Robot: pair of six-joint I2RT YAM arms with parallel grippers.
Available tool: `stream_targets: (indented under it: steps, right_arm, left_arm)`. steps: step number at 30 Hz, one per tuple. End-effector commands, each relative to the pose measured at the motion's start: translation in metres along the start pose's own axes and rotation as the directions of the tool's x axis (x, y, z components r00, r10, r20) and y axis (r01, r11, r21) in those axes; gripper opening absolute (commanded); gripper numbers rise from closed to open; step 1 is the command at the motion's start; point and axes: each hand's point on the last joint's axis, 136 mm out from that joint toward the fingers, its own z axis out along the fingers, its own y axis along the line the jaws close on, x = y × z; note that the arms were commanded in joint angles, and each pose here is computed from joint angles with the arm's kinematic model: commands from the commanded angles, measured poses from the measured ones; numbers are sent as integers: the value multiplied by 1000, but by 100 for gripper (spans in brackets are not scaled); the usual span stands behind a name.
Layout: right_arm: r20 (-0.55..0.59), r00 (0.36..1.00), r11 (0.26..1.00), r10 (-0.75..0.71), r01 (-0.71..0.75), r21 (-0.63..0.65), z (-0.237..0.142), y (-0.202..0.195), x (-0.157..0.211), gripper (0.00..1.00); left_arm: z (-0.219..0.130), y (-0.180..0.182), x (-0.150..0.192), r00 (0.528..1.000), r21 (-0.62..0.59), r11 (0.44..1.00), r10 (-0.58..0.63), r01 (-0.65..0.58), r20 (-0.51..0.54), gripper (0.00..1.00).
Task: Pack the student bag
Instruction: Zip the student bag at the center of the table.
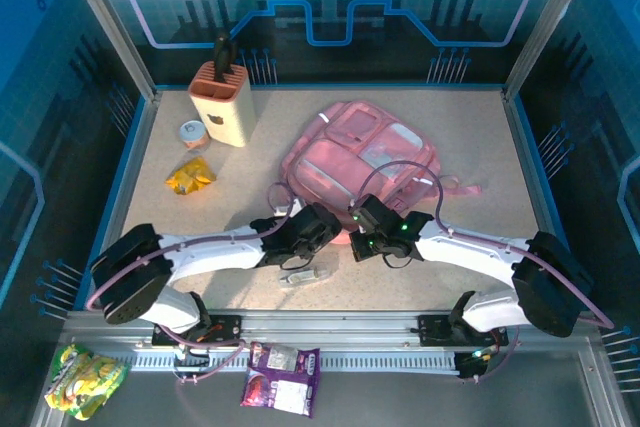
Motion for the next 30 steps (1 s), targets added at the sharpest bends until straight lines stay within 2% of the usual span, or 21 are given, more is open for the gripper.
stream_targets:
  steps: [1, 4, 6, 12, 14, 18, 20, 23, 27, 30]
  right_arm:
    - [6, 1000, 1000, 6, -6, -22, -2, 0, 2, 0]
    - [9, 1000, 1000, 4, -3, -27, -1, 1, 2, 0]
    - [2, 1000, 999, 3, -3, -35, 0, 2, 2, 0]
    - [2, 1000, 999, -4, 5, -32, 1, 2, 2, 0]
    - [1, 1000, 1000, -8, 8, -31, 1, 2, 2, 0]
    - [-3, 1000, 1000, -6, 6, -26, 3, 2, 2, 0]
    - [-3, 1000, 1000, -5, 5, -24, 4, 2, 1, 0]
    - [-5, 1000, 1000, -6, 6, 7, 4, -4, 0, 0]
    - [-15, 1000, 999, 18, -18, 45, 5, -13, 1, 0]
    - [-22, 999, 994, 30, -28, 105, 4, -27, 1, 0]
  left_arm:
    - [7, -16, -3, 996, 15, 997, -80, 79, 41, 63]
    - [18, -2, -6, 991, -45, 993, -105, 109, 83, 58]
    - [22, -1, -5, 990, -37, 992, -115, 118, 87, 57]
    - [24, -11, -1, 987, -22, 990, -135, 137, 84, 60]
    - [24, -15, -3, 984, 6, 988, -153, 153, 93, 65]
    - [25, -21, -5, 982, 24, 988, -155, 153, 104, 64]
    - [27, -22, -6, 982, 14, 988, -151, 151, 113, 60]
    - [30, -21, -6, 982, 14, 989, -151, 150, 117, 45]
    - [27, -13, -12, 978, 24, 988, -153, 151, 142, 16]
    - [20, -9, -19, 977, 32, 990, -142, 138, 159, 1]
